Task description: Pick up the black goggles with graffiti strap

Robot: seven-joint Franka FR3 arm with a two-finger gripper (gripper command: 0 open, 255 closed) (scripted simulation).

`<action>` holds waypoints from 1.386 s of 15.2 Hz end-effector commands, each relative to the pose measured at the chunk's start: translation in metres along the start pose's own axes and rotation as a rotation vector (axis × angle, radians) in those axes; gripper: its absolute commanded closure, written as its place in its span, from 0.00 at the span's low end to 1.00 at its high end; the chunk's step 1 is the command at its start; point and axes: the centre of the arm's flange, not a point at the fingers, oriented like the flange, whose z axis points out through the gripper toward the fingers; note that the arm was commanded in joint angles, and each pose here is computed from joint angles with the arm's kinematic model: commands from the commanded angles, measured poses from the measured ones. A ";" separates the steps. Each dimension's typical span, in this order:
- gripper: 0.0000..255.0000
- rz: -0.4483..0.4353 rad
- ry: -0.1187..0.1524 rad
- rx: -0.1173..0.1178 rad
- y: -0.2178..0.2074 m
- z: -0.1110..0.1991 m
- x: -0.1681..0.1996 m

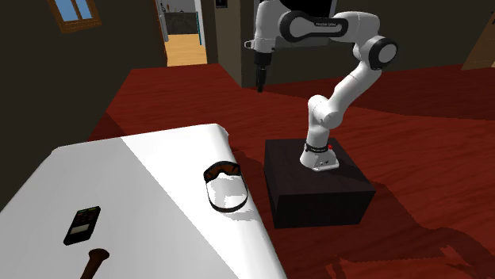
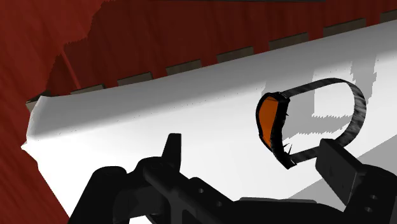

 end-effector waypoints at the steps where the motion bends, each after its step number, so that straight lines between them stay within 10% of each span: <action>1: 0.00 0.000 0.000 0.000 0.000 0.000 0.000; 21: 0.00 0.064 -0.020 0.001 -0.098 0.228 0.094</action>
